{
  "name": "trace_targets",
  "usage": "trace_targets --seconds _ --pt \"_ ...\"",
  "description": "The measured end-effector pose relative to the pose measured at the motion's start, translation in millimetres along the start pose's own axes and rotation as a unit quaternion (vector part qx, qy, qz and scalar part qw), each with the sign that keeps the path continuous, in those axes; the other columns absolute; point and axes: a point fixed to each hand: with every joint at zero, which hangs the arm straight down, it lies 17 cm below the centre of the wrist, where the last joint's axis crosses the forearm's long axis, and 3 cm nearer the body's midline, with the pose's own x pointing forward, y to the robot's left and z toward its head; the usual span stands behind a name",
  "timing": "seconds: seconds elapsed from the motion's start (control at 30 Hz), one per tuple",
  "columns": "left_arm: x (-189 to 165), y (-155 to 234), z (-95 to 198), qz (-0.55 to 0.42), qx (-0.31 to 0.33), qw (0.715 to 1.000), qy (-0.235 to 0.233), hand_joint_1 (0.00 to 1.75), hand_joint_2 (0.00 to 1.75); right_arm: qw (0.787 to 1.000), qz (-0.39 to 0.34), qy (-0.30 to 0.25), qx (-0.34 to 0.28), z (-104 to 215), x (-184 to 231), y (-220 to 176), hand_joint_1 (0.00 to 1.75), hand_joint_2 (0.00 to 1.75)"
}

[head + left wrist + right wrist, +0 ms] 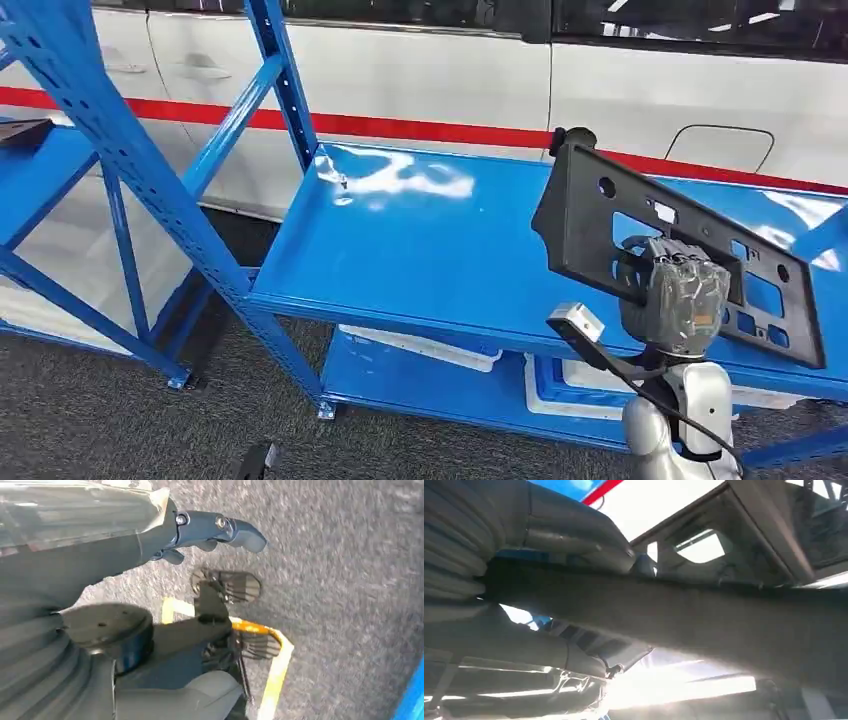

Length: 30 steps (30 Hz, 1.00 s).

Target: Take the parts from the cabinet and place them on the table.

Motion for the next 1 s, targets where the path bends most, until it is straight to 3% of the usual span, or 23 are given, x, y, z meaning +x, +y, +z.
trace_targets --seconds 1.0 --pt "7.7 5.5 -1.6 0.0 0.0 1.0 -0.01 0.0 1.75 1.0 -0.013 0.016 0.008 15.8 -7.0 9.5 1.75 1.75"
